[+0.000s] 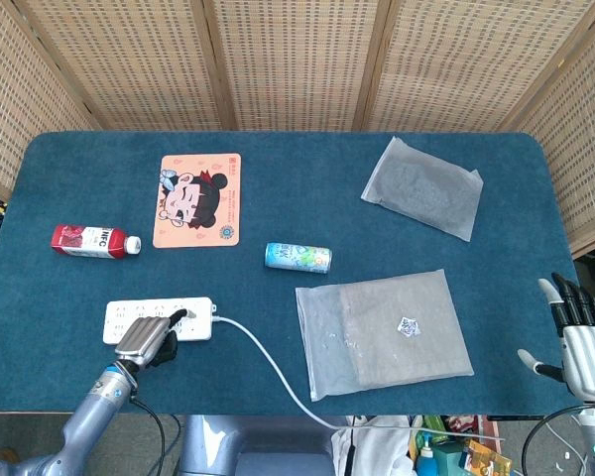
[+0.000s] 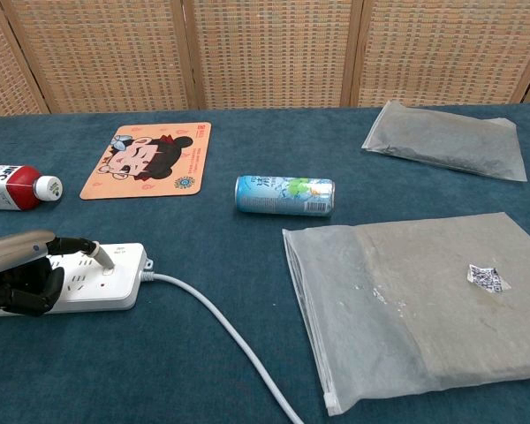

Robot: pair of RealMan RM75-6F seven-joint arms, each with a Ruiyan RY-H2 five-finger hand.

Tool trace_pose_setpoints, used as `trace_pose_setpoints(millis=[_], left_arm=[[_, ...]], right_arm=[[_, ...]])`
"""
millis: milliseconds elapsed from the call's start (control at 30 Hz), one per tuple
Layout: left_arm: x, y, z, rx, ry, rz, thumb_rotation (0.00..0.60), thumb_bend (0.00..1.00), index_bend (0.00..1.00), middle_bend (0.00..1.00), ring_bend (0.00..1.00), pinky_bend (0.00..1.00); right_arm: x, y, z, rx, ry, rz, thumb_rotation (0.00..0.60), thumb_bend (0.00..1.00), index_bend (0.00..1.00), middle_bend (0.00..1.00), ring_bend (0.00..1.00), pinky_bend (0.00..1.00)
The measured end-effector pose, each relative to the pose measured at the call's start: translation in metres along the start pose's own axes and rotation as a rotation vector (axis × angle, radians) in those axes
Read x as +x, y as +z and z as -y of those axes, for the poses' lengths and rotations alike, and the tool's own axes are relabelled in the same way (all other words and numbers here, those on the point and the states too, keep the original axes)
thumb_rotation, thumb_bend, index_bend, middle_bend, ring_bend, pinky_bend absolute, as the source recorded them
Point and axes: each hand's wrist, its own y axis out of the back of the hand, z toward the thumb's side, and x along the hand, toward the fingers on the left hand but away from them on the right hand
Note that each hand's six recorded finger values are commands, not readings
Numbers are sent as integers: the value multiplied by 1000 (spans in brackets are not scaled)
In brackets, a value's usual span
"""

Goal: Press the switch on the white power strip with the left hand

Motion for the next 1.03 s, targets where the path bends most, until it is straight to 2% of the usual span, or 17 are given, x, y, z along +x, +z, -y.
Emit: trace_pose_setpoints(millis=[133, 200, 233, 267, 300, 333, 367, 400, 433, 467, 500, 567, 700, 867, 1033], left_arm=[[-1, 5, -14, -42, 73, 24, 600, 942, 260, 1000, 1000, 964], [-4, 8, -23, -71, 120, 47, 600, 918, 248, 996, 997, 930], [-6, 11, -30, -93, 156, 66, 600, 875, 231, 982, 983, 904], [-9, 12, -36, -110, 186, 82, 600, 752, 184, 937, 932, 842], [-12, 13, -43, -127, 218, 98, 600, 543, 112, 840, 829, 724], [-16, 14, -53, -147, 265, 120, 600, 378, 68, 730, 714, 604], [-21, 14, -62, -158, 302, 136, 600, 171, 20, 490, 472, 379], [-26, 14, -70, -167, 340, 151, 600, 37, 0, 249, 238, 174], [-33, 11, -81, -174, 388, 168, 600, 3, 0, 122, 114, 79], [-39, 8, -90, -173, 420, 178, 600, 0, 0, 12, 11, 8], [-45, 4, -97, -166, 444, 183, 600, 0, 0, 0, 0, 0], [-57, -11, -109, -116, 472, 164, 600, 0, 0, 0, 0, 0], [-78, -40, -121, -16, 504, 95, 600, 0, 0, 0, 0, 0], [-118, -79, -130, 67, 602, -4, 600, 0, 0, 0, 0, 0], [-128, -95, -125, 116, 588, -33, 600, 0, 0, 0, 0, 0]], right_arm=[[0, 0, 0, -2, -1, -1, 600, 0, 0, 0, 0, 0], [0, 0, -1, -4, -2, -1, 600, 0, 0, 0, 0, 0], [0, 0, -1, -5, -3, -1, 600, 0, 0, 0, 0, 0], [0, 0, -2, -7, -4, -2, 600, 0, 0, 0, 0, 0], [1, 0, -2, -7, -4, -2, 600, 0, 0, 0, 0, 0], [1, 0, -2, -8, -5, -3, 600, 0, 0, 0, 0, 0], [1, 0, -3, -9, -6, -4, 600, 0, 0, 0, 0, 0], [1, 1, -3, -10, -6, -5, 600, 0, 0, 0, 0, 0], [1, 1, -3, -11, -6, -6, 600, 0, 0, 0, 0, 0], [2, 1, -3, -12, -6, -7, 600, 0, 0, 0, 0, 0], [2, 2, -3, -13, -7, -8, 600, 0, 0, 0, 0, 0], [3, 4, -4, -16, -10, -14, 600, 0, 0, 0, 0, 0], [5, 6, -5, -21, -15, -23, 600, 0, 0, 0, 0, 0], [6, 7, -5, -24, -18, -24, 600, 0, 0, 0, 0, 0], [6, 7, -5, -23, -19, -22, 600, 0, 0, 0, 0, 0]])
